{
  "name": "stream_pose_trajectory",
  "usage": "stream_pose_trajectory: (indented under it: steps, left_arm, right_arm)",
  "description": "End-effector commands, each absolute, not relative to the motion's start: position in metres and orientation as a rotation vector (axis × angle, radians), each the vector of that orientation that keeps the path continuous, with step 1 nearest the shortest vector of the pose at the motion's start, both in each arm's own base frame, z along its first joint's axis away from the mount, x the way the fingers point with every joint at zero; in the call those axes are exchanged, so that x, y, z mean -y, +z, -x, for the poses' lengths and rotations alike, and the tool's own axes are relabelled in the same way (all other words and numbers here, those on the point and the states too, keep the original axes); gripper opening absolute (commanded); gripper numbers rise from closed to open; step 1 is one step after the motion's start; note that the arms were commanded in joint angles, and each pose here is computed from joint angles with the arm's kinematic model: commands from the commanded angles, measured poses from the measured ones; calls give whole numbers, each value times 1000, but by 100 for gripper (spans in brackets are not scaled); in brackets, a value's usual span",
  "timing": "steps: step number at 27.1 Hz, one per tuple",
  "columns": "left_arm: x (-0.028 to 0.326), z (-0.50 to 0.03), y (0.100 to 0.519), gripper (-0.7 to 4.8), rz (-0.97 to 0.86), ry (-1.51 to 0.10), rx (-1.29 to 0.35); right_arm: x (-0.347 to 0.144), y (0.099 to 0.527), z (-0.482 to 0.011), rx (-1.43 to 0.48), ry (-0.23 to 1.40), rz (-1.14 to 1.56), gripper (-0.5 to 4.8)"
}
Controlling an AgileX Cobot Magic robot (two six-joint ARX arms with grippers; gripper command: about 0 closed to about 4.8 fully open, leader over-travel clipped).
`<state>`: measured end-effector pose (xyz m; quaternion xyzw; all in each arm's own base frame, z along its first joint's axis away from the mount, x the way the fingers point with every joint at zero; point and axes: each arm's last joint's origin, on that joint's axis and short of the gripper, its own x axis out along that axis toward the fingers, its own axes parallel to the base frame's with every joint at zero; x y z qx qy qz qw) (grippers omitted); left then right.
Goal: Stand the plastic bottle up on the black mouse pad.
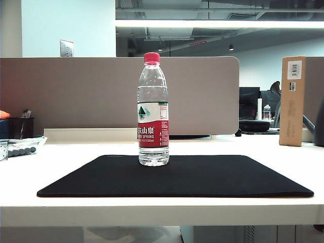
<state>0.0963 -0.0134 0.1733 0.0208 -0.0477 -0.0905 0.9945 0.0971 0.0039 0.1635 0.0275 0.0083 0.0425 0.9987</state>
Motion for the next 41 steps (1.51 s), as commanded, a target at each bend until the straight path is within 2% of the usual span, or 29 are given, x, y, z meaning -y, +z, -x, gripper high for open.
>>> stream_pose_trajectory:
  steps: [1, 41]
  left_arm:
    - [13, -96, 175, -4, -39, -183, 107]
    - [10, -96, 176, -4, -58, -152, 109]
  right_arm:
    - [-4, 167, -97, 34, 85, -51, -8]
    - [-4, 167, -97, 29, 85, -51, -8]
